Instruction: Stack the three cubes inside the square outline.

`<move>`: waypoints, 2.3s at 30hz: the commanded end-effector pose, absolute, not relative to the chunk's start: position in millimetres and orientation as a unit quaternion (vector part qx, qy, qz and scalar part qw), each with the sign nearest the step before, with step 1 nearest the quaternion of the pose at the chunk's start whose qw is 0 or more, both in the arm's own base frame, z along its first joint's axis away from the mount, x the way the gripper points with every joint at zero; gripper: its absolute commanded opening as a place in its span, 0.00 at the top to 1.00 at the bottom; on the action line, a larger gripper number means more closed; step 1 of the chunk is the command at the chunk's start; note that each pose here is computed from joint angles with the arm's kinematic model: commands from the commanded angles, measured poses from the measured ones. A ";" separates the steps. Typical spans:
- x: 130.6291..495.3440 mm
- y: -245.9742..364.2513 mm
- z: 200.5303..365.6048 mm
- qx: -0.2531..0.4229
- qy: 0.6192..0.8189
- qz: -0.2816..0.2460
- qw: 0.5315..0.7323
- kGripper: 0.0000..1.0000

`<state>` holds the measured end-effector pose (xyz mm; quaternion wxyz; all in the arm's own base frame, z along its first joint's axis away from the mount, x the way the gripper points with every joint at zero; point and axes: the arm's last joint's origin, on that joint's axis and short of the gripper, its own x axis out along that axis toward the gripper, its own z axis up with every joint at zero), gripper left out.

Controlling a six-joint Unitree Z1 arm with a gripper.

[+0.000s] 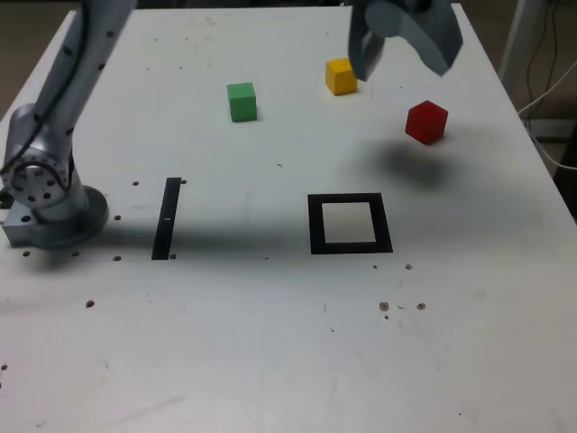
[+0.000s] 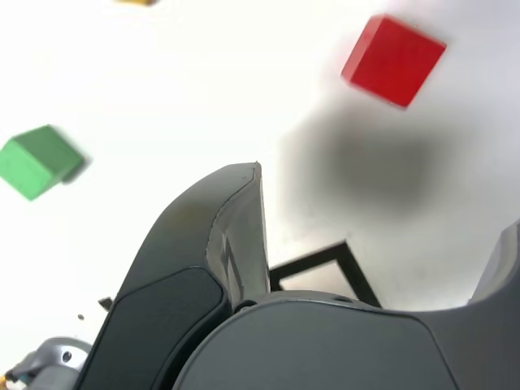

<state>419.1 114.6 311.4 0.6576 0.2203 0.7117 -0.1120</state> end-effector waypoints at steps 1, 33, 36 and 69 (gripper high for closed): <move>424.1 118.3 306.3 0.223 0.714 -0.112 0.655 0.01; 469.9 137.8 237.4 0.226 0.723 -0.139 0.637 0.06; 471.0 137.8 232.5 0.222 0.726 -0.144 0.634 0.06; 470.5 139.2 229.1 0.225 0.720 -0.137 0.642 0.24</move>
